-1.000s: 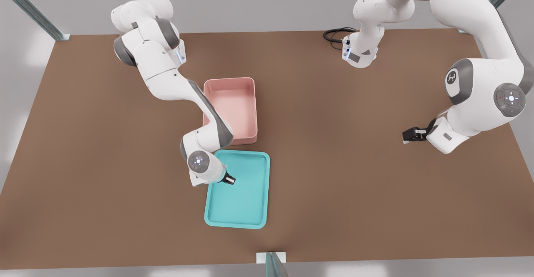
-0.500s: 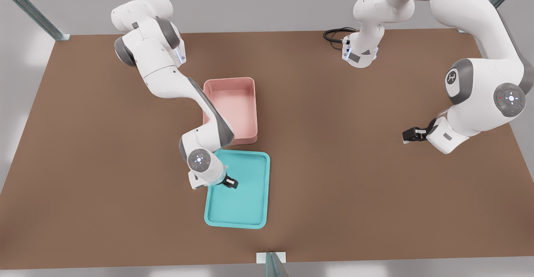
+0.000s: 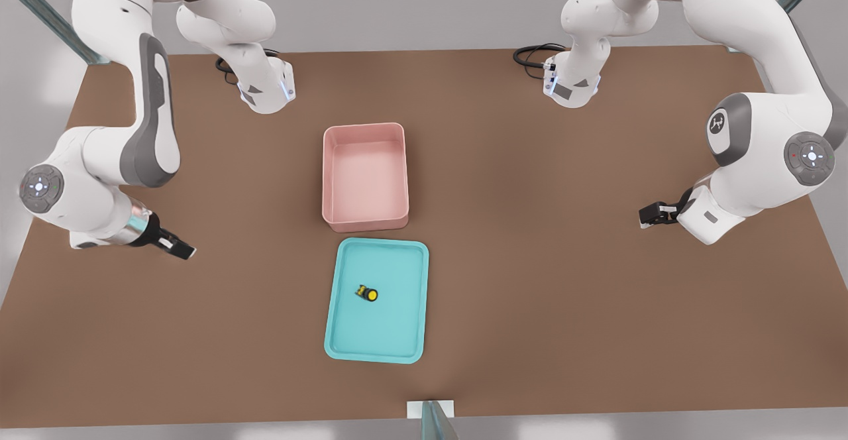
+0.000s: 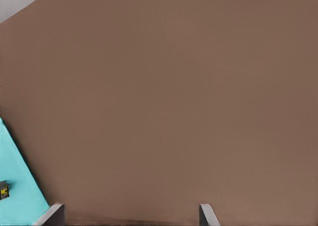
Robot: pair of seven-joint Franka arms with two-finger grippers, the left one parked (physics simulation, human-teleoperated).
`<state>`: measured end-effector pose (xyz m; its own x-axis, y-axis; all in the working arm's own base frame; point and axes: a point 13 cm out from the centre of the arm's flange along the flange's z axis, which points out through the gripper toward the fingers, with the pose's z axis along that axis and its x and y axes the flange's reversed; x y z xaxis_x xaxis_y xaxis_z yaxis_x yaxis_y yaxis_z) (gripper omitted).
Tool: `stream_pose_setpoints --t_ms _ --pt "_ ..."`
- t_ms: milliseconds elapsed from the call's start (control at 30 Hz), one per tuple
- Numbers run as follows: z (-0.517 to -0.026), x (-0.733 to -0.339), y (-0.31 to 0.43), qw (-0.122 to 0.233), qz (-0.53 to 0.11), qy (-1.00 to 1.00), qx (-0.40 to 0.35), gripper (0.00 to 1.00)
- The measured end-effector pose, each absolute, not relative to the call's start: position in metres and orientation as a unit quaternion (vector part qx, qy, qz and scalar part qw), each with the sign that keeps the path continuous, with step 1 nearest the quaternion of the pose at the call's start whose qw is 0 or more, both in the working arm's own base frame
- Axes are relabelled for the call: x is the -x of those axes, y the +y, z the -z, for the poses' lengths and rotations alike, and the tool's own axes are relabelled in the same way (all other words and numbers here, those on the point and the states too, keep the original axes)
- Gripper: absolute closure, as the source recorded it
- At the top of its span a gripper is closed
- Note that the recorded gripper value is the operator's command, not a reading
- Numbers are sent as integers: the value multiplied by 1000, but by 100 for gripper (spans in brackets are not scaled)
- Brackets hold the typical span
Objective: The left arm remains still, and the right arm places the button from the box into the tray
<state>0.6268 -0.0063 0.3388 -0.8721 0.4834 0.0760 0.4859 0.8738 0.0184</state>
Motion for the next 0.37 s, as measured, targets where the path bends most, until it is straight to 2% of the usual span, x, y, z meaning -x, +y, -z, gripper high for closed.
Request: stream_pose_setpoints --t_ms 133,367 --pt "-330 -622 25 49 17 -983 177 0" --pt "-325 -617 19 60 9 -992 112 0"
